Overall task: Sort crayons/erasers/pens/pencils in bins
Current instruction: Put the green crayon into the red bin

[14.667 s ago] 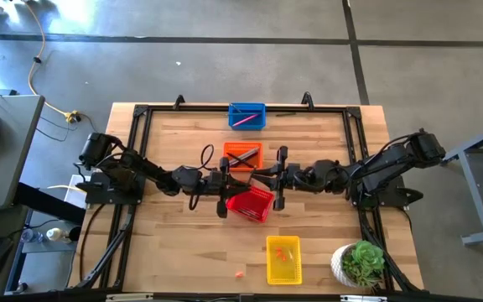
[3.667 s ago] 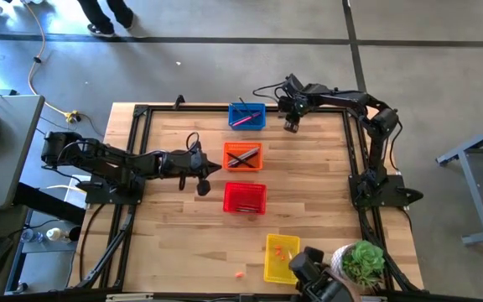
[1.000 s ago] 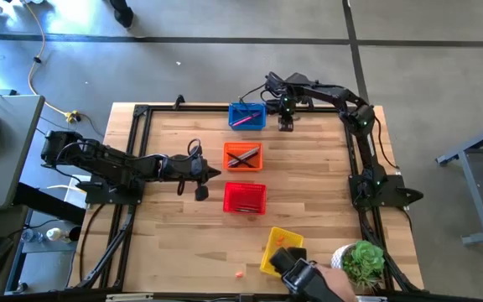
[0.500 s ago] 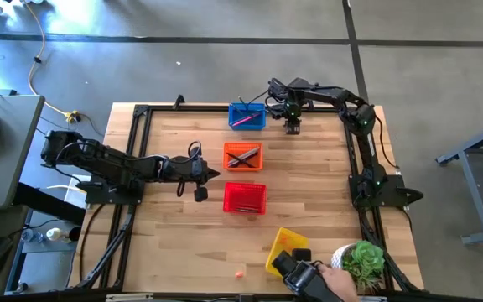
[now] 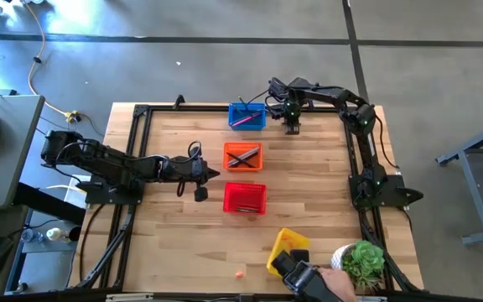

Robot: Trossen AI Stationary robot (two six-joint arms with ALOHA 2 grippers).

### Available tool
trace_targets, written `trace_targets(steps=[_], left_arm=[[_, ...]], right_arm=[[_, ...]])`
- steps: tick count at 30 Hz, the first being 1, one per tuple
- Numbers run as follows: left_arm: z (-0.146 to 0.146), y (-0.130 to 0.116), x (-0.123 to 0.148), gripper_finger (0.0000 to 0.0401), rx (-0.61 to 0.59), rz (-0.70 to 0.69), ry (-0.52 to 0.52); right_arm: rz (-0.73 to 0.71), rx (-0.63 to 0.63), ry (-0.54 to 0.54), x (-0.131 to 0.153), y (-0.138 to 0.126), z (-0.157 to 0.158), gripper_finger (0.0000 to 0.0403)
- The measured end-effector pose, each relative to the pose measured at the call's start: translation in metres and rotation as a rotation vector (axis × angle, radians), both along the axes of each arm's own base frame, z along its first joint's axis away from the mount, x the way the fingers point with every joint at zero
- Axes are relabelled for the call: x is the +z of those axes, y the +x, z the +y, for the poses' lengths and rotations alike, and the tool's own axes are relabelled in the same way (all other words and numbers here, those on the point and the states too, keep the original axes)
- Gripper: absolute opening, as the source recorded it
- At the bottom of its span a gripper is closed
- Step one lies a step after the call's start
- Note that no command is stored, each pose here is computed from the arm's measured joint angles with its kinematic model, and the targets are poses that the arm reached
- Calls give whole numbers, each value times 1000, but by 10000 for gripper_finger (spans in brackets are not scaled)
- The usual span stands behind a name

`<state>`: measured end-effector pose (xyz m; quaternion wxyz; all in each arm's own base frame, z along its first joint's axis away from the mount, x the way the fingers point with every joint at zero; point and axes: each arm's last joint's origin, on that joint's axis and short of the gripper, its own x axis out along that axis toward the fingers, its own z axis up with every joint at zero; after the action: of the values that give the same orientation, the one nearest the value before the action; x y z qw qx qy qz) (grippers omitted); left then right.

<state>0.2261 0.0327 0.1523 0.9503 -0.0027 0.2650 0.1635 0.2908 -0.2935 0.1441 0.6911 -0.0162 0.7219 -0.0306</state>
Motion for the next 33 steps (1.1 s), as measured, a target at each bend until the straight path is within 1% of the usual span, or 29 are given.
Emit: trace_targets(steps=[3,5,13,16,21,25,29,33], left_arm=[[0,0,0,0,1,0,1],[0,0,0,0,1,0,1],[0,0,0,0,9,-2,-3],[0,0,0,0,13,-5,-9],[1,0,0,0,38,-3,5],[3,-1,0,0,51,-3,9],[4,-1,0,0,55,-3,9],[6,-1,0,0,66,-4,9]], right_arm=[[-2,-3,-2,0,0,0,10],[-2,-4,-3,0,1,0,6],[-1,-37,-2,1,4,4,9],[-28,-34,9,8,7,10,9],[-100,-59,-23,40,8,20,9],[-188,-88,-24,72,6,32,9],[-276,-97,-5,102,6,51,9],[-348,-76,6,129,9,79,9]])
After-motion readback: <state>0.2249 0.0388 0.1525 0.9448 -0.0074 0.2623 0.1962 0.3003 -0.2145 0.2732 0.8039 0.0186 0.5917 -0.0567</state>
